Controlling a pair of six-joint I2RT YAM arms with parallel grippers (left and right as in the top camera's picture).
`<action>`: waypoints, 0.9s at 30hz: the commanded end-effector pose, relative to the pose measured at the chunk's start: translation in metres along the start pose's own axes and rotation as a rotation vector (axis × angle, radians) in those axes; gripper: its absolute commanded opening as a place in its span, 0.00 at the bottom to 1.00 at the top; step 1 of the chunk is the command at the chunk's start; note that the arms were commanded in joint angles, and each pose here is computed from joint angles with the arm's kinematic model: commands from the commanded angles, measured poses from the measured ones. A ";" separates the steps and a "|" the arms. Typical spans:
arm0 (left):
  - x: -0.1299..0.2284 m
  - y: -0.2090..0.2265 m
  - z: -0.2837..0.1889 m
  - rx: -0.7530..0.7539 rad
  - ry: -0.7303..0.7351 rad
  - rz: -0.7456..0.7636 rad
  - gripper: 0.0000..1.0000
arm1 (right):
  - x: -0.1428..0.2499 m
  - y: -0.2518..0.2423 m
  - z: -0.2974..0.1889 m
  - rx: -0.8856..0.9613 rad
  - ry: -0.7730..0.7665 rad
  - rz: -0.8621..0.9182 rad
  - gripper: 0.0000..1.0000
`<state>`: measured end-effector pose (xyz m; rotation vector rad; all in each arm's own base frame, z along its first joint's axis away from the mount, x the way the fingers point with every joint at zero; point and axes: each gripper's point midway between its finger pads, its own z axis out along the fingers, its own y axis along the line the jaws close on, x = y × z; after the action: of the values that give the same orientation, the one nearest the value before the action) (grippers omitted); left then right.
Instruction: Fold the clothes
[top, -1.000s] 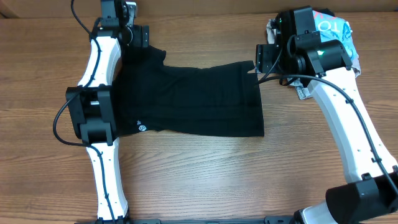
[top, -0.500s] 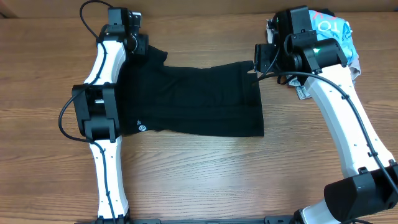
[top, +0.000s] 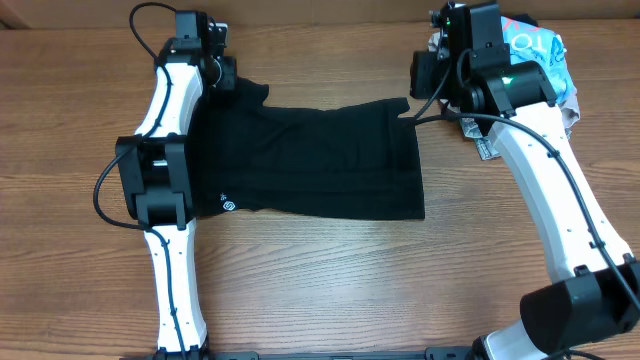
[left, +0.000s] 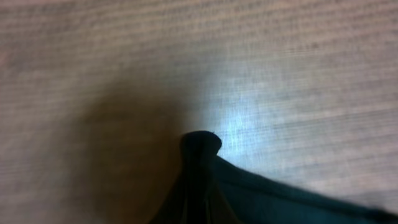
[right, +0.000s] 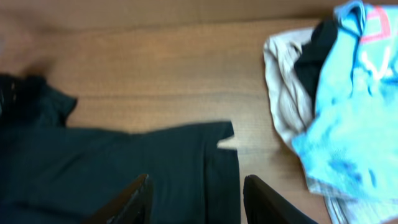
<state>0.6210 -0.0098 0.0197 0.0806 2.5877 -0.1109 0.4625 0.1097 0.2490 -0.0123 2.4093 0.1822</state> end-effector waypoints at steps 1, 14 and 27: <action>-0.050 -0.006 -0.072 -0.008 -0.126 -0.039 0.04 | 0.005 0.002 0.027 -0.002 0.025 0.004 0.50; -0.059 -0.014 -0.151 -0.005 -0.136 -0.089 0.04 | 0.063 -0.023 0.153 0.098 0.191 0.000 0.58; -0.052 -0.007 -0.153 -0.032 -0.109 -0.097 0.04 | 0.109 -0.035 0.228 0.086 0.264 0.022 0.65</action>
<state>0.5844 -0.0083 0.1582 -0.0428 2.5208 -0.1309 0.5341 0.1089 0.0202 0.0306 2.6594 0.0839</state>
